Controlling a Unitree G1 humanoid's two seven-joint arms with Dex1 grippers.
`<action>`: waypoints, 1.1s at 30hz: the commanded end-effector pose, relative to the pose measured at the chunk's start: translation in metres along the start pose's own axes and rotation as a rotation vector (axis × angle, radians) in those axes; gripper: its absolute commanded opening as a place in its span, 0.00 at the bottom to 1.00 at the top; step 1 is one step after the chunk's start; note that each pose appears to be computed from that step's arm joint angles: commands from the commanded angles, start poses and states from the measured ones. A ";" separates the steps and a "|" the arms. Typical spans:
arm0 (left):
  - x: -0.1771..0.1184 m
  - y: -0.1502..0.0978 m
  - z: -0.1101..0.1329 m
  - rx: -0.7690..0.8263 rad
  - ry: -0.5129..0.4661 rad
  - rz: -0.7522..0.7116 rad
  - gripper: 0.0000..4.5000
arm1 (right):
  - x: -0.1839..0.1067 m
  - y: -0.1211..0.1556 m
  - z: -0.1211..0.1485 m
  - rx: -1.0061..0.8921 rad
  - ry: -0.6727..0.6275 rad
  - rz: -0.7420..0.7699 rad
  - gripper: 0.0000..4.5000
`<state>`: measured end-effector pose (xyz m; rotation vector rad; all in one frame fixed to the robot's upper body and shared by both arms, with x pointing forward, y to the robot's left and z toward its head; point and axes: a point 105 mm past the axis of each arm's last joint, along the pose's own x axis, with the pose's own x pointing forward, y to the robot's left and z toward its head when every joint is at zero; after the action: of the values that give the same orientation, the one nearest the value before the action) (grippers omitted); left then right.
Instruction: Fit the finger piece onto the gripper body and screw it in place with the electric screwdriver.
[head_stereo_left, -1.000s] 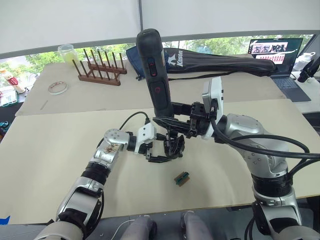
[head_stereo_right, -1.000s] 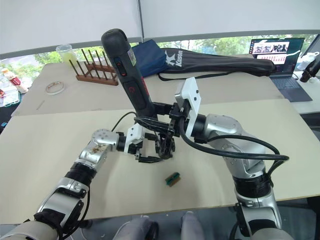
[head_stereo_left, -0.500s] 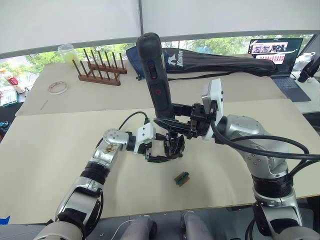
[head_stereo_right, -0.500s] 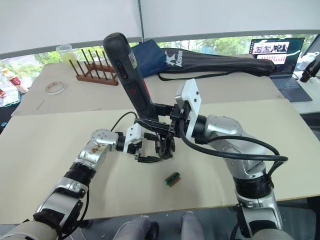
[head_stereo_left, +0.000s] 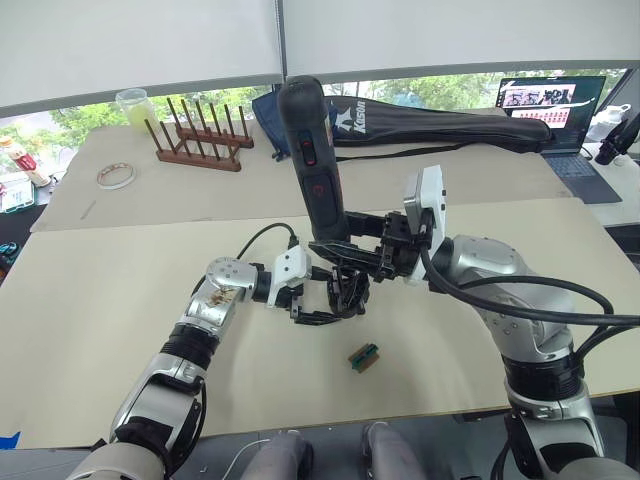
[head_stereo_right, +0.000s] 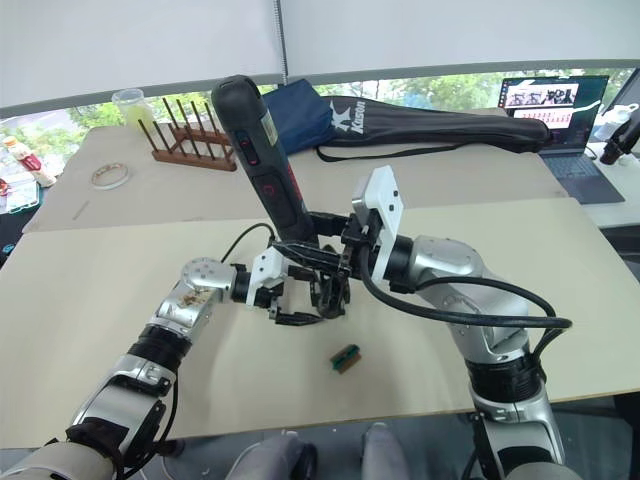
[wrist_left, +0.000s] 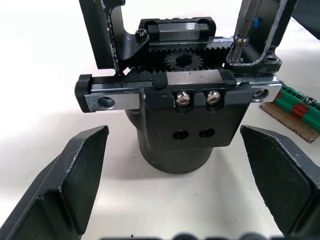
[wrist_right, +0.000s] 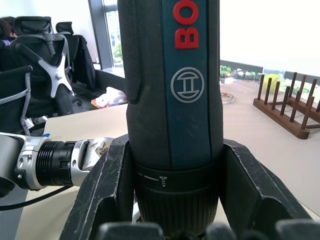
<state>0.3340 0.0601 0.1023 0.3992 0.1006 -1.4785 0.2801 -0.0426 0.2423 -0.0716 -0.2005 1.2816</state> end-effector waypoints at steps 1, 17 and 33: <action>0.000 0.000 0.009 0.028 -0.020 0.005 1.00 | 0.002 0.006 0.026 -0.086 -0.074 0.028 0.44; 0.008 -0.001 0.005 0.012 -0.017 0.036 1.00 | 0.000 0.013 0.025 -0.050 -0.108 0.022 0.44; 0.006 0.000 0.006 0.012 -0.017 0.039 1.00 | -0.003 0.012 0.025 -0.065 -0.119 0.019 0.44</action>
<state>0.3318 0.0548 0.0956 0.3751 0.1048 -1.4399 0.2731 -0.0423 0.2404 -0.0401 -0.2289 1.2835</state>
